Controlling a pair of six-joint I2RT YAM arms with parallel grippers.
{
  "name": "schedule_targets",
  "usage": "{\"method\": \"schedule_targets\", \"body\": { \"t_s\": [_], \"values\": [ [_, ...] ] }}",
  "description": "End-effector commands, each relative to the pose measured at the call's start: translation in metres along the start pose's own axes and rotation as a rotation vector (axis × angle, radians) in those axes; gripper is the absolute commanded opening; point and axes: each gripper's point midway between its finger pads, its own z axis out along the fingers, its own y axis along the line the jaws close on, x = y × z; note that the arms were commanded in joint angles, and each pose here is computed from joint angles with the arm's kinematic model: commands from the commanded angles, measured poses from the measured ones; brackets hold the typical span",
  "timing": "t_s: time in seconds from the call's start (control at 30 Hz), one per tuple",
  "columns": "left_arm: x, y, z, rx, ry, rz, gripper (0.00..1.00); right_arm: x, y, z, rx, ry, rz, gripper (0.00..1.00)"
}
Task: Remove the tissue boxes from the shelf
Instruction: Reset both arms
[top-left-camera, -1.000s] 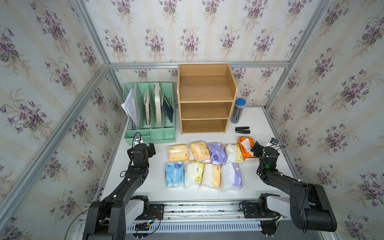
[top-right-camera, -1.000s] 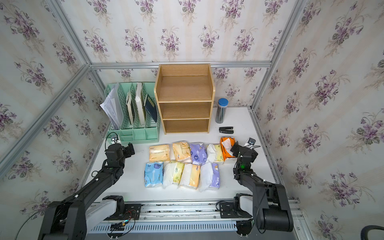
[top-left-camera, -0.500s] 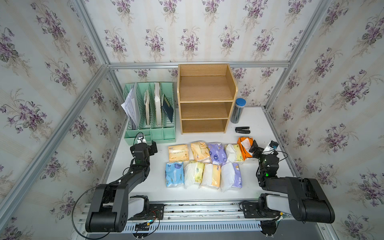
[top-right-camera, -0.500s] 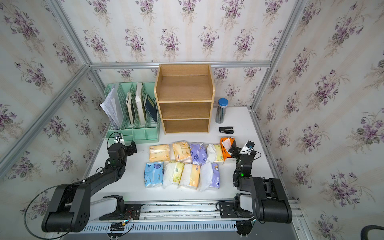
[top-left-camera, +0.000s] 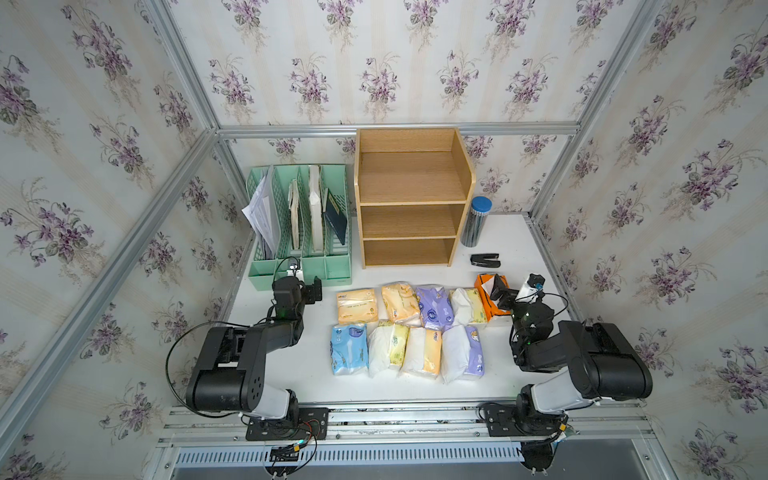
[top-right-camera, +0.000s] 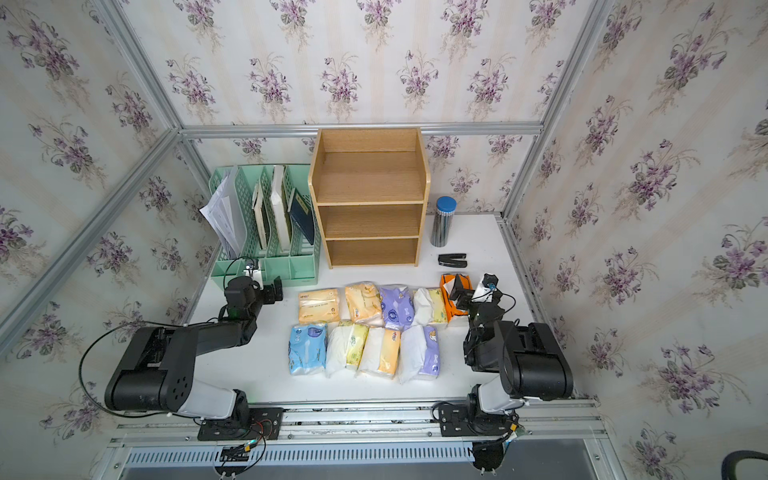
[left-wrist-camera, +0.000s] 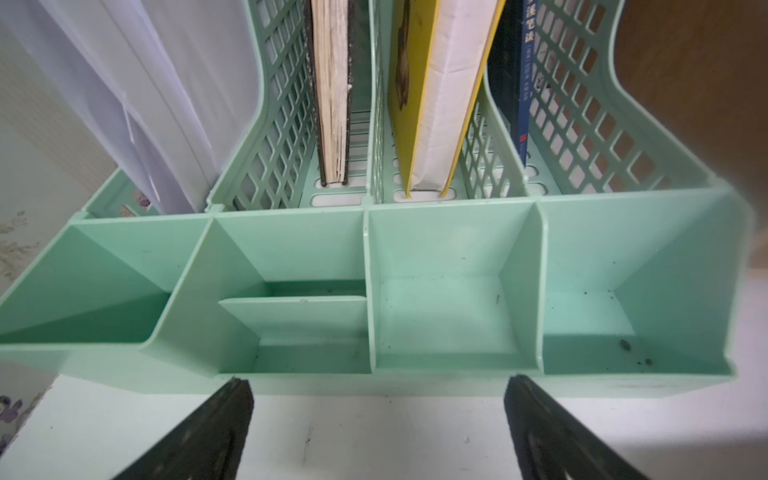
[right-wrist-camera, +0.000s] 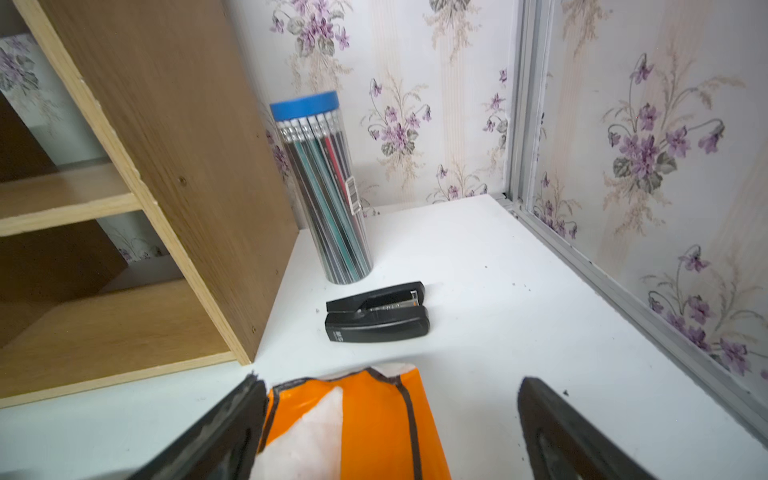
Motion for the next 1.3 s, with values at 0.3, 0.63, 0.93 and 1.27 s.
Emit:
{"method": "schedule_targets", "body": {
  "t_s": [0.3,0.63,0.93,1.27],
  "values": [
    [-0.004,-0.005,0.001,0.009,-0.005,0.03,0.99,-0.002,0.017,0.015,-0.069,0.027,-0.056,1.0],
    [-0.003,-0.005,0.002,0.004,-0.003,0.037,0.99,0.004,0.021,0.019,-0.077,0.059,-0.073,1.0],
    [-0.004,-0.007,0.003,0.004,0.0,0.045,0.99,0.005,0.022,0.02,-0.077,0.063,-0.077,1.0],
    [-0.004,-0.008,0.003,0.007,0.001,0.048,0.99,0.005,0.022,0.02,-0.074,0.065,-0.08,1.0]
  ]
}}
